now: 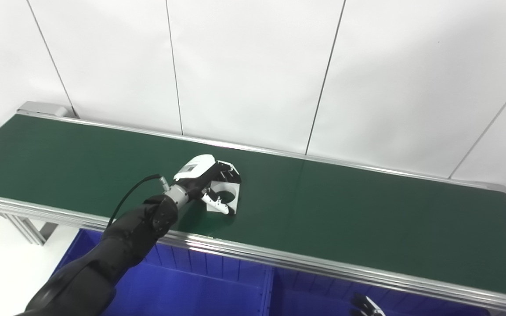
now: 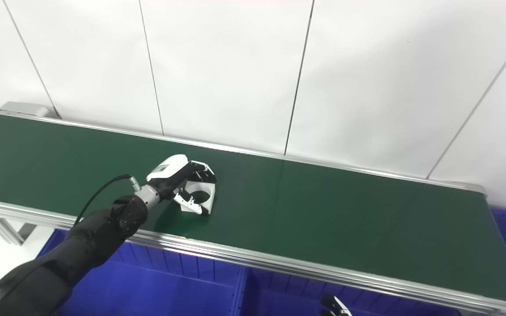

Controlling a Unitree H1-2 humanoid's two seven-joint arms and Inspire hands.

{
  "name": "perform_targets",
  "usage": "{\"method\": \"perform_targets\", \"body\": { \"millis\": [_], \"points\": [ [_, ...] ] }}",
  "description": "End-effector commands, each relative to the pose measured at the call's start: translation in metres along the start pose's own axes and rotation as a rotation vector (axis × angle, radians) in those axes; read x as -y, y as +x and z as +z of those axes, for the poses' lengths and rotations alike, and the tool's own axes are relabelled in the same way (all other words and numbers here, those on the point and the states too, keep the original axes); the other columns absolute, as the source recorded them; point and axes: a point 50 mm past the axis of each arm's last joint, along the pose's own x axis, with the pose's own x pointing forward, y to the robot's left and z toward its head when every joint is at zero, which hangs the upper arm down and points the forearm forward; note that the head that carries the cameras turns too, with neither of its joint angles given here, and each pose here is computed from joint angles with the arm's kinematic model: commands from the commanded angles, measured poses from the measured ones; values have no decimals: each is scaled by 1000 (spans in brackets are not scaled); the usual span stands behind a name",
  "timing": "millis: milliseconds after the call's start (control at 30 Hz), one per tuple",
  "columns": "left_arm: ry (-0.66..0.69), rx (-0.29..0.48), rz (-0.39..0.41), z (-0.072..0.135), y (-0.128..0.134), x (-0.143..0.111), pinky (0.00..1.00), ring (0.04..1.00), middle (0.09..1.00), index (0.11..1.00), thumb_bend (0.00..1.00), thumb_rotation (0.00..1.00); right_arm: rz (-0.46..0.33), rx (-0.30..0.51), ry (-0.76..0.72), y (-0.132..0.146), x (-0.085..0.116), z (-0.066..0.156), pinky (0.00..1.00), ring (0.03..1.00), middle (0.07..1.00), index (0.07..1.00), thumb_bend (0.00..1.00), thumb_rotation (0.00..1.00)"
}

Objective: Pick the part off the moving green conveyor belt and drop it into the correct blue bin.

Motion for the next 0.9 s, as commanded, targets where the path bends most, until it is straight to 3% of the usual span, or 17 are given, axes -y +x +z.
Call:
{"method": "perform_targets", "body": {
  "millis": [0,167,500,633,867],
  "points": [
    [66,-21,6,-13,-7,-5,366,423,497,517,476,0,-27,85,7,2,5,12,702,779,826,841,657,0],
    [59,-58,52,-17,-10,-2,340,435,511,487,474,0,-31,81,16,0,5,12,708,781,830,844,656,0],
    [22,-72,38,-23,-16,3,362,436,507,480,476,0,-26,87,10,2,6,13,705,787,835,850,649,0],
    [-54,26,159,-6,-22,-3,348,436,509,490,475,0,-28,90,9,3,5,14,706,784,831,846,649,0],
    [-193,108,239,21,-29,-25,342,449,499,491,475,0,-22,93,15,9,2,14,709,785,829,846,646,0]
  ]
}}
